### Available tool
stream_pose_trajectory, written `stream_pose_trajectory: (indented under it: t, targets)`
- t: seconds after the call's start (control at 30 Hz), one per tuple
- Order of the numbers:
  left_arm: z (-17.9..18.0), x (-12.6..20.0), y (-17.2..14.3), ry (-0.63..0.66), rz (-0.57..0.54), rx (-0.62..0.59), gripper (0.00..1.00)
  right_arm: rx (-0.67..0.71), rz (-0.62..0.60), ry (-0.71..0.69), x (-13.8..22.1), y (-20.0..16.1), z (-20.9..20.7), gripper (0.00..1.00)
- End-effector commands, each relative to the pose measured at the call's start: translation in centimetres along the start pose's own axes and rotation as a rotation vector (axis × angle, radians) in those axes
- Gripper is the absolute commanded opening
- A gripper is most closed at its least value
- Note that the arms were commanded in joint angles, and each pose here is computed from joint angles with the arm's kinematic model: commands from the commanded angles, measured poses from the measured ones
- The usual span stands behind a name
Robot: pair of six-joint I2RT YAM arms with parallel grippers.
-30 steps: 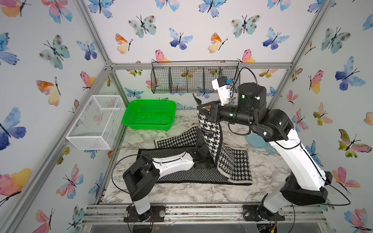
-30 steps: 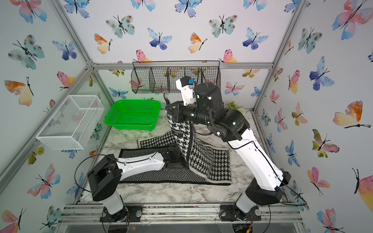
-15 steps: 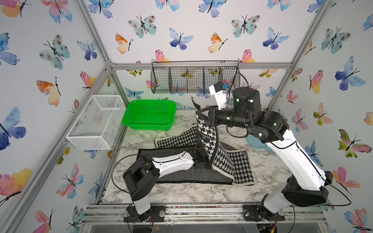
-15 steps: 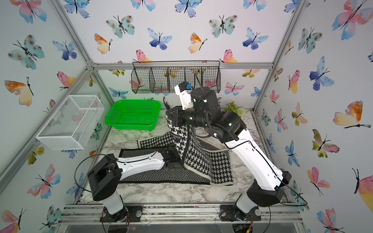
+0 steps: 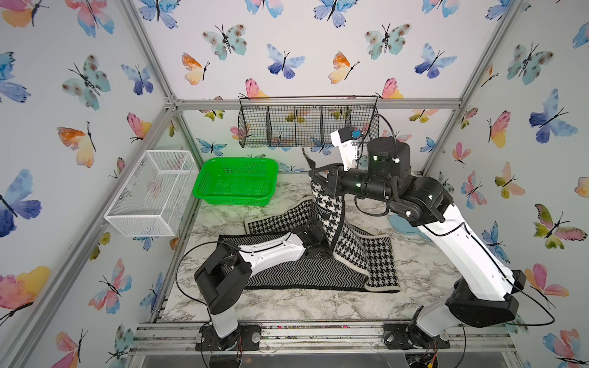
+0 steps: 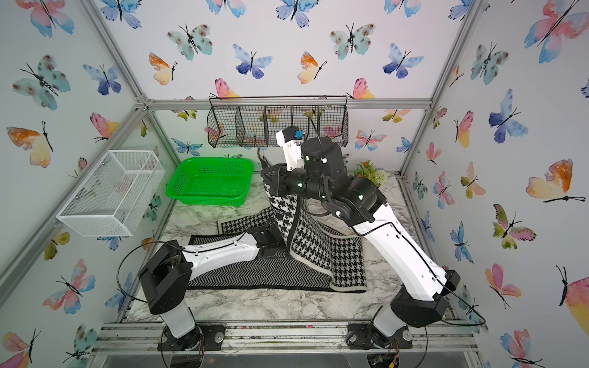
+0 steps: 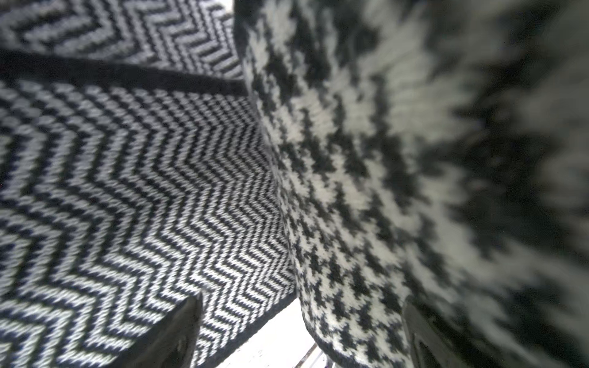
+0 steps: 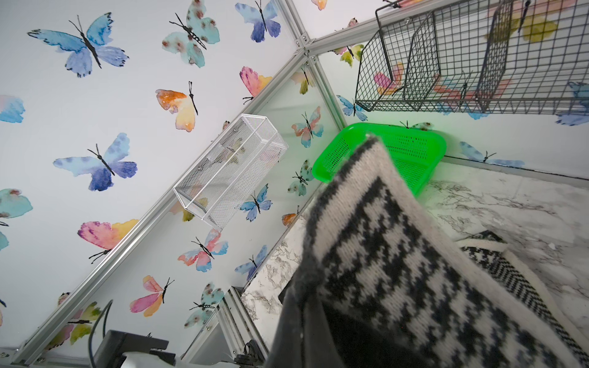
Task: Roll up the scarf and place it into the basket
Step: Fold the scarf at the center of the board.
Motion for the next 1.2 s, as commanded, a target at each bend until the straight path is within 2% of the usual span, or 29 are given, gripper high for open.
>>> stream_pose_trajectory:
  t: [0.0,0.27,0.5,0.67,0.93,1.17]
  targets:
    - [1.2,0.3,-0.6,0.016,0.009,0.001,0.98,0.001,-0.020,0.011,-0.2,0.0,0.0,0.04]
    - [4.0,0.8,-1.2,0.056,0.008,0.032,0.98,-0.020,0.044,0.029,-2.1,-1.8,-0.8,0.04]
    - [4.2,1.9,-1.2,0.099,-0.009,0.018,0.98,-0.042,0.064,0.109,-2.7,-1.5,-0.1,0.02]
    - [6.2,3.3,-0.7,0.218,-0.041,0.047,0.98,-0.051,0.095,0.111,-3.7,-2.4,-0.6,0.01]
    - [10.2,6.0,-0.7,0.324,-0.079,0.090,0.98,-0.085,0.156,0.148,-6.8,-5.1,-1.8,0.01]
    - [13.3,8.4,-0.7,0.467,-0.119,0.136,0.98,-0.114,0.193,0.176,-9.2,-7.1,-2.7,0.01]
Point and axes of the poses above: each gripper's point midway between its finger pads, its own x axis back along the fingers, its own z axis along the line the jaws close on, y = z × x, the point moved 10 cm from there along x, back along the fingers, and after that the axes turned 4 degrees about x, right-handed, at the moved point
